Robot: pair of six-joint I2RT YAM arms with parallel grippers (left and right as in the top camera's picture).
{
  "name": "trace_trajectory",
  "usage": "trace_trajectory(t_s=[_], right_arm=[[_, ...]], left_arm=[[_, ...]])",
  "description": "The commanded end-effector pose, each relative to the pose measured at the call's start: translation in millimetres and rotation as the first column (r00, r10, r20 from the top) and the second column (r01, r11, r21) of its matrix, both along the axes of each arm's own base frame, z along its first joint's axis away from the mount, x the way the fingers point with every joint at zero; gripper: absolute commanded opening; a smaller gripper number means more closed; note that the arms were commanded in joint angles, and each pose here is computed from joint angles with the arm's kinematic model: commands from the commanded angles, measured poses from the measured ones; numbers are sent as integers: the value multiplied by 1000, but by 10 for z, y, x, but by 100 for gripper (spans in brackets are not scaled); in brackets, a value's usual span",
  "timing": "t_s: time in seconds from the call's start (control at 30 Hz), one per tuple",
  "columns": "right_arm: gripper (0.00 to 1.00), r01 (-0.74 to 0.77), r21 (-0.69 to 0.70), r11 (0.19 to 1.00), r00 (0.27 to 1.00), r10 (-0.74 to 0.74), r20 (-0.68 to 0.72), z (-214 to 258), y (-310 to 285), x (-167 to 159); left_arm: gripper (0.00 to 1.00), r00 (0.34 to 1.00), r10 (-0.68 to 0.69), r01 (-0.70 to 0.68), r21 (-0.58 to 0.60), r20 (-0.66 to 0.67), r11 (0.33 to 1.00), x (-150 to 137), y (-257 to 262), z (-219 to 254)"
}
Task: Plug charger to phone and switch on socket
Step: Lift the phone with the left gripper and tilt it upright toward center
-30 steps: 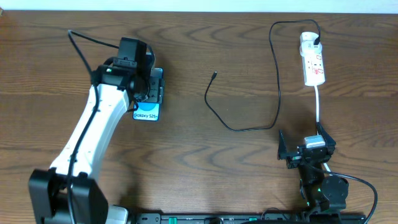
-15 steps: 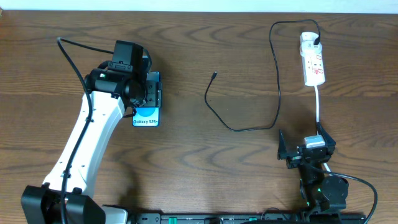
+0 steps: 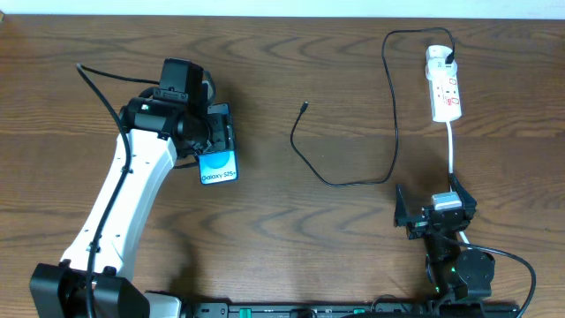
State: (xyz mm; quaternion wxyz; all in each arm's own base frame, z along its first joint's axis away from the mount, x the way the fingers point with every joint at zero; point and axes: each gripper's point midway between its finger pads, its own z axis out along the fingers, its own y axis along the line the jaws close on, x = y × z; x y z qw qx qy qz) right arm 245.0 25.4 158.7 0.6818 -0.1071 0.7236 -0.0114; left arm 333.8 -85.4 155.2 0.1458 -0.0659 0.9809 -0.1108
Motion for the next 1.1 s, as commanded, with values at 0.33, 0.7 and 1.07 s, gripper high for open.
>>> trace_trajectory(t_s=[0.33, 0.7, 1.07], right_arm=[[99, 3, -12, 1000, 1000, -3, 1, -11, -2, -1], [99, 3, -12, 1000, 1000, -3, 1, -11, -2, -1], [99, 3, -12, 1000, 1000, -3, 1, -11, -2, -1]], left_arm=[[49, 919, 300, -378, -351, -257, 857, -149, -455, 223], [49, 793, 355, -580, -436, -495, 688, -256, -721, 362], [48, 830, 21, -456, -655, -558, 602, -499, -1132, 794]])
